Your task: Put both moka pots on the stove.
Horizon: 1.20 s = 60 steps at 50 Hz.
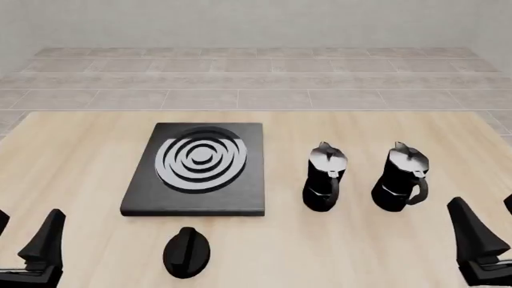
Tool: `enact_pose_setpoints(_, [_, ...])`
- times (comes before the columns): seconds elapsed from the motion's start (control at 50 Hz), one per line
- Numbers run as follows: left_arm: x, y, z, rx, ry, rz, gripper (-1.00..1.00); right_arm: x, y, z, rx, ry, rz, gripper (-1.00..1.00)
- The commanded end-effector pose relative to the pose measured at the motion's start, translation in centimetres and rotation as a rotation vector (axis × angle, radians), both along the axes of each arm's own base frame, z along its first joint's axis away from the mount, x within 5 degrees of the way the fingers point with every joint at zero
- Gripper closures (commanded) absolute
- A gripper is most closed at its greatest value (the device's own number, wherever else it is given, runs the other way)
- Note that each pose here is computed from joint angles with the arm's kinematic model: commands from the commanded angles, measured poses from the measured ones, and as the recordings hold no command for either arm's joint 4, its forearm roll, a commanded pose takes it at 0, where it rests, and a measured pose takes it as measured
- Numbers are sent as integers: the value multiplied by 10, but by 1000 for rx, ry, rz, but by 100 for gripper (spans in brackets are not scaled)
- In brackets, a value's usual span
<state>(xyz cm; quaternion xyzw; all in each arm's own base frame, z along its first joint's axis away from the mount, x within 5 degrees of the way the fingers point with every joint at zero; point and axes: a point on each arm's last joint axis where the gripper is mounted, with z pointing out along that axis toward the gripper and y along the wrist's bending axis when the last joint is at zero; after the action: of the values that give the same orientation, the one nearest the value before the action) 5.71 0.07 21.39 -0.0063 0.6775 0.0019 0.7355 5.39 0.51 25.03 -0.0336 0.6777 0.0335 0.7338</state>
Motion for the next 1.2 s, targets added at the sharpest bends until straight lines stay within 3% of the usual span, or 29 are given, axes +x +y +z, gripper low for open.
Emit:
enact_pose_setpoints(0.02, [0,0,0,-3,-3,6,-100,5,4,28,1,40,62,-100])
enact_pose_setpoints(0.56, [0,1,0,-12,-5,18,-100,37,22,82,4,163,193,-100])
enact_pose_setpoints(0.88, [-1,1,1,-14,-6,24,-100,76,39,101,-6,362,226,-100])
enact_pose_setpoints(1.1, [0,2,1,-17,-6,30,-100,93,49,106,-15,434,244,-100])
enact_pose_setpoints(1.2, [-1,2,1,-17,-6,30,-100,102,53,104,8,477,239,-100])
